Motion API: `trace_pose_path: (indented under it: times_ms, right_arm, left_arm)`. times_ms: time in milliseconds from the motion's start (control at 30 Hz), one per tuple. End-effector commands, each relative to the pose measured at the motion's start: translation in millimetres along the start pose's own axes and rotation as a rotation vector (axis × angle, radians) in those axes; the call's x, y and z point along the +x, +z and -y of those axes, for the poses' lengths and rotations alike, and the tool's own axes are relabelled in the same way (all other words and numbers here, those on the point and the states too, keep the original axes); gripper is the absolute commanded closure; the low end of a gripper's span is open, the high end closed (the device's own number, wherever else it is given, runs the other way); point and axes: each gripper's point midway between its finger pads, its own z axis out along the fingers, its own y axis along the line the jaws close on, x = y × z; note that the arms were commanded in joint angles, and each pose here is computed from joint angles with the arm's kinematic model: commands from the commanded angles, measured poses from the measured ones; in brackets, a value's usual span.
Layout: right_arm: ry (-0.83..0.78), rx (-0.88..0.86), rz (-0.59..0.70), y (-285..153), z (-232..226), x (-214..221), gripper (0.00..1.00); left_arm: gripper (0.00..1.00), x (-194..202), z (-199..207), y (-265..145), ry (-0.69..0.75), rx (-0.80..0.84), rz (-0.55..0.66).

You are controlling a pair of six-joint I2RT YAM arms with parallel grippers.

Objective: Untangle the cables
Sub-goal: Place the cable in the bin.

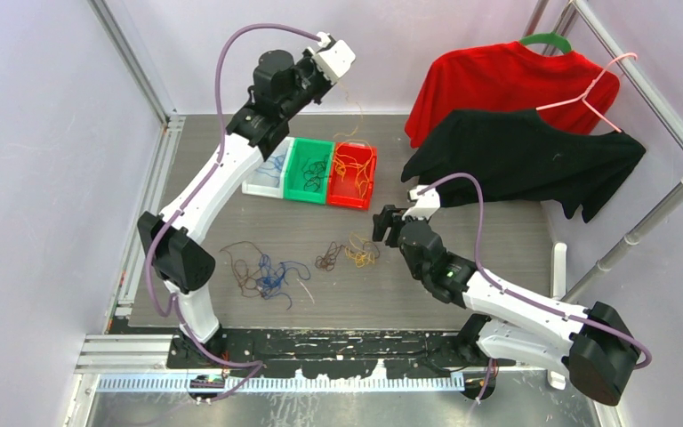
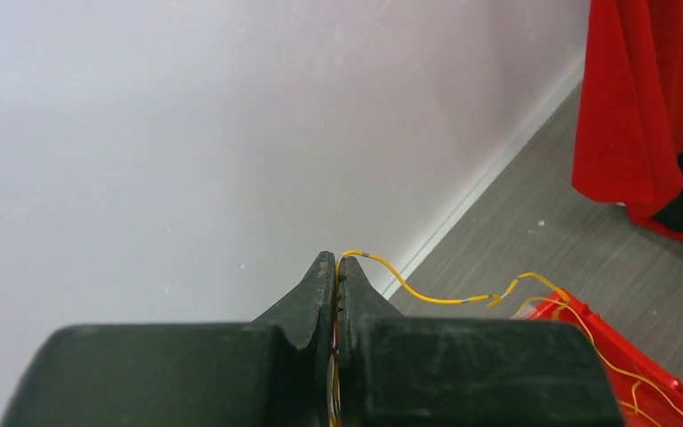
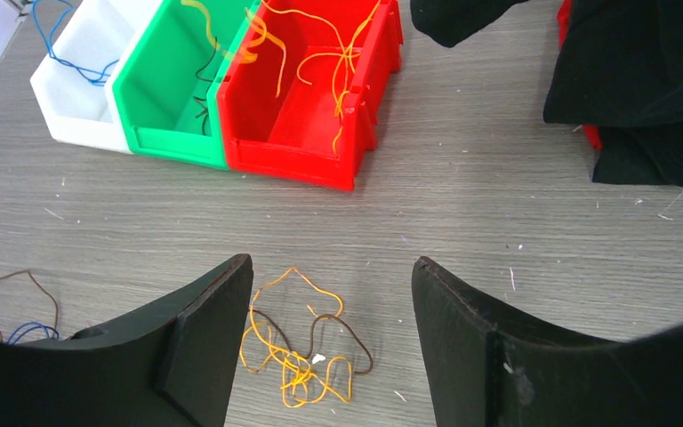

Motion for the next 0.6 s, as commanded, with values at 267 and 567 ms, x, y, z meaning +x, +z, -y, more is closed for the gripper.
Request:
trace_pose_path:
  times_ms: [267,567]
  right_arm:
    - [0.053,0.029,0.067,-5.2,8.5,-14.7,0.29]
    - [0.07,0.052,0.088,-11.3,17.5,-19.5,0.29]
  left_arm:
    - [1.0,12.3,8.6,22.3,0.032,-0.019,0.014]
    - [1.0,75.9,74.1,38.6,0.06,0.104,-0.103]
